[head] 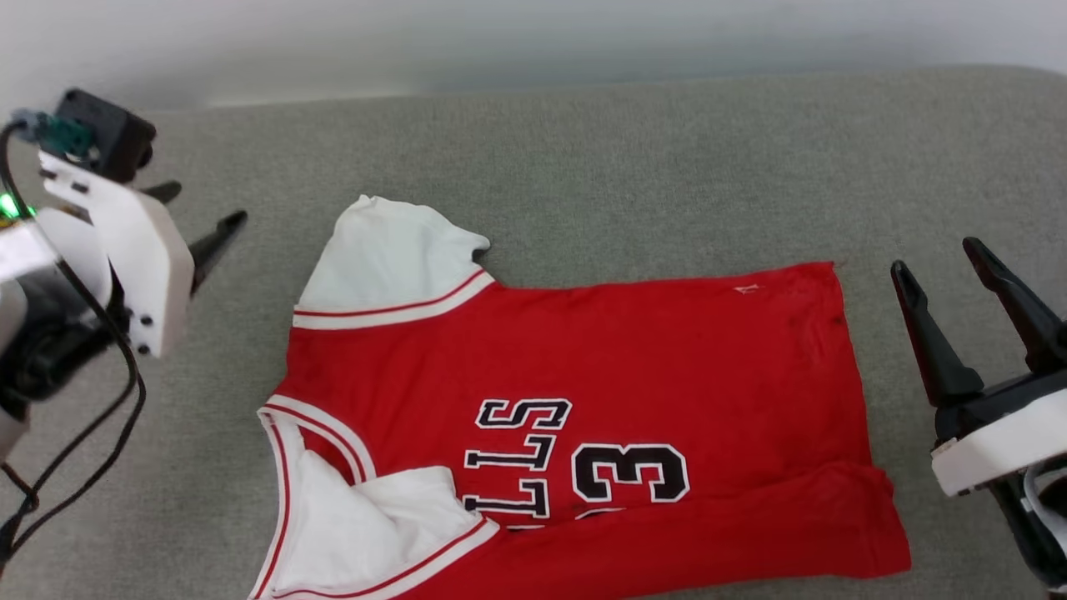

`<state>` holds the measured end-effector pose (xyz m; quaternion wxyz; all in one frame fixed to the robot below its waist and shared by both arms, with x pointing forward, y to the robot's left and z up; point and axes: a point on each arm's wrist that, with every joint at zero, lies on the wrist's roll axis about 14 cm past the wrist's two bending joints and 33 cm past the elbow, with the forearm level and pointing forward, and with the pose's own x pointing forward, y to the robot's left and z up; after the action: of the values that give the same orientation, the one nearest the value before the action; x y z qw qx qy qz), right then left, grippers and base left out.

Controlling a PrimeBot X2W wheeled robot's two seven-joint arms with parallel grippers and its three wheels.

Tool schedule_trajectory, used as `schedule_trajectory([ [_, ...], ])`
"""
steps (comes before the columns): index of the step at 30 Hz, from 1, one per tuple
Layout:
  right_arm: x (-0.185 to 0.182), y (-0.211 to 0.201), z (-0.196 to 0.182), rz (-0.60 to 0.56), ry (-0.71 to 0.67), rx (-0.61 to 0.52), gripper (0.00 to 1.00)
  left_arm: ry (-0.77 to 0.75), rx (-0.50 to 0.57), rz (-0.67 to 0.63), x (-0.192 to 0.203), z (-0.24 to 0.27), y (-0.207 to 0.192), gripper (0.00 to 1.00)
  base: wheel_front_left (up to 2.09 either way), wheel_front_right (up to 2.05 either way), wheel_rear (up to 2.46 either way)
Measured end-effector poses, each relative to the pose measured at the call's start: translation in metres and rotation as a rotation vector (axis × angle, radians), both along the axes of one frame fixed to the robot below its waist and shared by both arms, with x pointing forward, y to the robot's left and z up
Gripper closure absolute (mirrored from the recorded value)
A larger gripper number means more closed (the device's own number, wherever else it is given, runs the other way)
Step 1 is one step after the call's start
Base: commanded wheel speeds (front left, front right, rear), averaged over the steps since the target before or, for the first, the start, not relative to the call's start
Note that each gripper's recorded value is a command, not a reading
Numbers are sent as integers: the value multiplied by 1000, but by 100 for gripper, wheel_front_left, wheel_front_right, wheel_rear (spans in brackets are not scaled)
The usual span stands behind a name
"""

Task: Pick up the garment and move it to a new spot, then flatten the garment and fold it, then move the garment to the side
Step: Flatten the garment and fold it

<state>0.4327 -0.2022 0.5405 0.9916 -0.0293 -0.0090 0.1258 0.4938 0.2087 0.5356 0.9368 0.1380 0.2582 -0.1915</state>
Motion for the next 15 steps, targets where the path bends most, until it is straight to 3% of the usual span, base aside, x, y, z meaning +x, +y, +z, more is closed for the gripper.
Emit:
schedule_trajectory([
  [7,2,0,-16,-64,2,7,0,84,-31,6,64,-9,-17,0,0,0,0],
  [15,14,-1,-45,-80,66,-9,0,364,62,-33,96,-77,-39,0,0,0,0],
])
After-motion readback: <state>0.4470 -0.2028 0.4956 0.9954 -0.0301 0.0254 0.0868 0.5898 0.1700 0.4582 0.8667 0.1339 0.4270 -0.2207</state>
